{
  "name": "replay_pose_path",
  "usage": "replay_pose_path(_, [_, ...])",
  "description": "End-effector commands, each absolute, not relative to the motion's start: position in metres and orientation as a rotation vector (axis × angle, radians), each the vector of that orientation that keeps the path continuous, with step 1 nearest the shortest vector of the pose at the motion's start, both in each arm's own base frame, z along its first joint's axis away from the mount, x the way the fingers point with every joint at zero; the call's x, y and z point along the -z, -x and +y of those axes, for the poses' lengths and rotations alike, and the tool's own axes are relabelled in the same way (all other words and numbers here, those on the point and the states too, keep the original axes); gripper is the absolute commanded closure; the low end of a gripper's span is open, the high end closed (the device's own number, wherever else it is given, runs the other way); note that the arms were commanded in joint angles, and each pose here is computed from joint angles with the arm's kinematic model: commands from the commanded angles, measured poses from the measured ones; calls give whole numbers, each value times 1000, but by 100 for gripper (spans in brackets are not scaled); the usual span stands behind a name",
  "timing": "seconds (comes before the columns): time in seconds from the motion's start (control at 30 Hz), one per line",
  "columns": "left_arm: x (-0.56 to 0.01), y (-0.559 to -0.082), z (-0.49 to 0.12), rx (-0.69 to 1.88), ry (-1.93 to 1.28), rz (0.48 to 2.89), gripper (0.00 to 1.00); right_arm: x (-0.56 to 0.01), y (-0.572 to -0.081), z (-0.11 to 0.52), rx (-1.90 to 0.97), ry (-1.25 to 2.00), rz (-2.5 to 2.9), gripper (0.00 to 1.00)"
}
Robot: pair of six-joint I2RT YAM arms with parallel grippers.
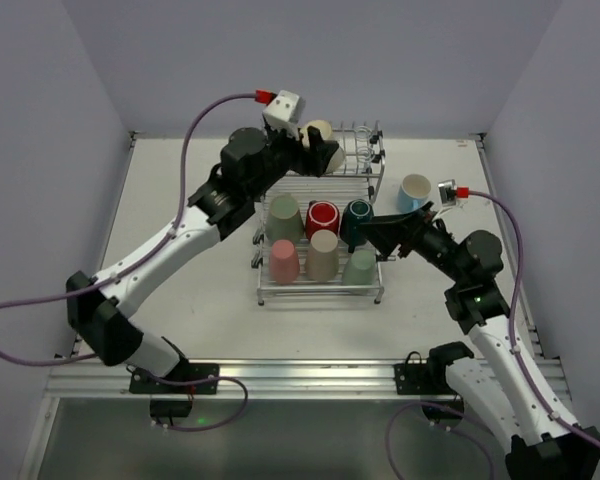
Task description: Unload the cups from the dish rack
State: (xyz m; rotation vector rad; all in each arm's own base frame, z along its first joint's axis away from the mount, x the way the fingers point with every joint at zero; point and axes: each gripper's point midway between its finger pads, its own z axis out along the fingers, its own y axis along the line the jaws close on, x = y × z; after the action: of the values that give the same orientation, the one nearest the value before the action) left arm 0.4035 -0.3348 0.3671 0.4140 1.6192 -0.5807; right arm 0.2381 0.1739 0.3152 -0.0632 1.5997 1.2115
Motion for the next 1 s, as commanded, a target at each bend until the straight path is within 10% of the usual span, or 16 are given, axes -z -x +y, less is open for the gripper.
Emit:
replay_pose_path(0.0, [-452,-339,-321,923,-311,1362,62,-352,-227,196,-1316,141,1458,17])
replay_pose_path(0.37, [-466,-235,-278,1407,-146,1195,64,-400,-195,242,-1481,316,1326,25])
replay_pose_path(0.77, [-444,-219,-289,1568,-163,1207,66,-426,-198,263,-1559,336,1289,28])
replay_pose_path(0.97, [-431,-219,-292,1583,-159,1208,66,-434,-202,277,-1600,344,1277,47])
